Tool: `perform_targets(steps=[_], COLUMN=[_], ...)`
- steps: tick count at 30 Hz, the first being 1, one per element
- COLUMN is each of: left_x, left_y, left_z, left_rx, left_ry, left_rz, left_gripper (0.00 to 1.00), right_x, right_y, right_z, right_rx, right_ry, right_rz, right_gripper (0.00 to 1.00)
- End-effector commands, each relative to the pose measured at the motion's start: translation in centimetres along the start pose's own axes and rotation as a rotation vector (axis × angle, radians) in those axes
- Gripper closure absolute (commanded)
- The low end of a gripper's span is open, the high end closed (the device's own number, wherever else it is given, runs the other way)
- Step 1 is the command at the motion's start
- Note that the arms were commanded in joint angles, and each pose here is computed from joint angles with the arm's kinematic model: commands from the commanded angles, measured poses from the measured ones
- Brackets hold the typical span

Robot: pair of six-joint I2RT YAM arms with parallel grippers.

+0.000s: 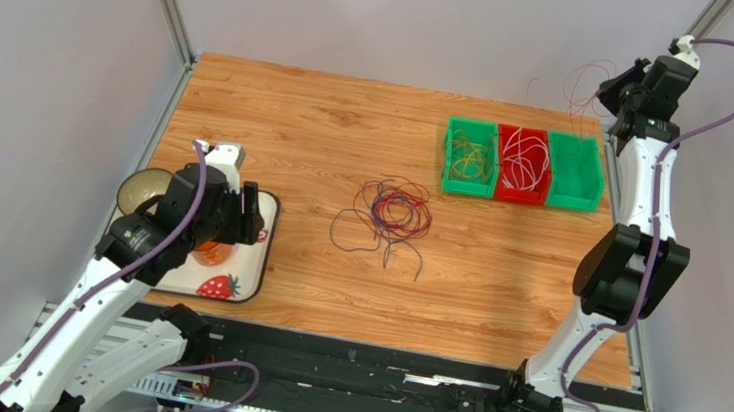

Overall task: Untangle the cables
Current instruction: Place the cable in the bin.

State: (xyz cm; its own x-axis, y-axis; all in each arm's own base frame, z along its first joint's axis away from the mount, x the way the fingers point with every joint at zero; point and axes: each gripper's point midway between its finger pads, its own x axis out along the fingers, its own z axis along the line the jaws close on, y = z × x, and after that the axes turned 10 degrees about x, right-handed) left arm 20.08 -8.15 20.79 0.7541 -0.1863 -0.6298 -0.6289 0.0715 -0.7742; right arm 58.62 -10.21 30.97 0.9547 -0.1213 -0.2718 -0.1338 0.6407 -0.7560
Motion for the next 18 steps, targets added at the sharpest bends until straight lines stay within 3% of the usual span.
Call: perform_targets(steps=[1, 8, 18], left_x=[-0.1, -0.1, -0.1], left_y=[-0.6, -0.6, -0.6], left_z=[-0.1, -0.1, -0.1], left_rx=[0.000, 0.002, 0.000], left_ry=[0.009, 0.009, 0.009], left_rz=[-0.035, -0.035, -0.034], left_gripper=[0.35, 0.35, 0.35], right_x=[0.2, 0.3, -0.1], right_y=[-0.2, -2.4, -1.8], right_z=[-1.1, -5.6, -8.4], right_rx=[0.037, 0.127, 0.096], right_ry=[0.010, 0.137, 0.254], right_rz=[-0.010, -0.073, -0.080], right_gripper=[1.00, 1.00, 1.00])
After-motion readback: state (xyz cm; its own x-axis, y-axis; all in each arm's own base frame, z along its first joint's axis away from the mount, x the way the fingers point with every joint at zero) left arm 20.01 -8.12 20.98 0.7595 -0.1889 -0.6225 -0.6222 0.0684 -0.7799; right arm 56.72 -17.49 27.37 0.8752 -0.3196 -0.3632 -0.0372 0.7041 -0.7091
